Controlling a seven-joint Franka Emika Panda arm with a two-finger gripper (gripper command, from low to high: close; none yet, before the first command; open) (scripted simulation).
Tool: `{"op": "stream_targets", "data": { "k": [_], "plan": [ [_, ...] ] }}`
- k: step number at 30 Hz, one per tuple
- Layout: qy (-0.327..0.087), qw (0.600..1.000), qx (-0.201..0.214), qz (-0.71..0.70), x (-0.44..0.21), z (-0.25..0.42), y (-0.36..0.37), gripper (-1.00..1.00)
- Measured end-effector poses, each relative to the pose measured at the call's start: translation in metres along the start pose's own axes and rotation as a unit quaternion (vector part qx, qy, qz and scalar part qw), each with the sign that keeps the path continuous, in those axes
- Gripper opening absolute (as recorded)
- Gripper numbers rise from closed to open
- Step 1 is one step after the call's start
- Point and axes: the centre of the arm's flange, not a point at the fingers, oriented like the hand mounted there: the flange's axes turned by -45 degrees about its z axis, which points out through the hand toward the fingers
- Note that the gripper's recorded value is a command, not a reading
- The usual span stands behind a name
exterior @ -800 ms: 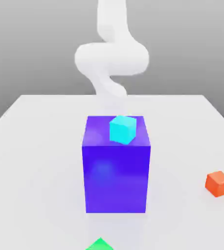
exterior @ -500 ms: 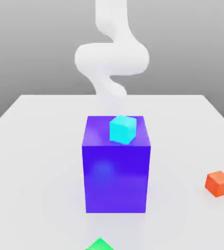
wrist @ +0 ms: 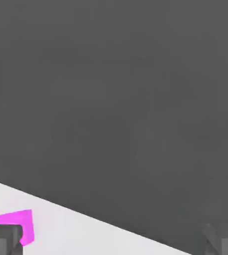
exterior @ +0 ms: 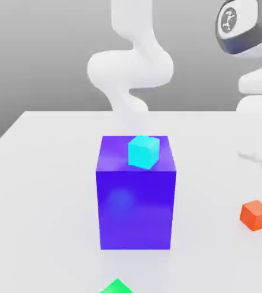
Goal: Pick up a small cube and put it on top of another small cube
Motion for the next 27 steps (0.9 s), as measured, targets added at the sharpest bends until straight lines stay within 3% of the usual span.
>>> {"op": "stream_targets", "data": {
  "k": [9, 13, 14, 20, 24, 27],
  "plan": [
    [-0.093, 0.993, 0.033, -0.064, -0.029, 0.146, -0.097, 0.0],
    [-0.103, 0.991, 0.037, -0.071, -0.045, 0.21, -0.111, 0.0],
    [-0.103, 0.991, 0.037, -0.071, -0.048, 0.221, -0.112, -1.0],
    [-0.103, 0.991, 0.038, -0.071, -0.049, 0.226, -0.113, -1.0],
    [-0.104, 0.991, 0.038, -0.071, -0.039, 0.182, -0.11, -1.0],
    [-0.107, 0.994, 0.029, -0.024, -0.036, 0.161, -0.047, -1.0]
  ]
}}
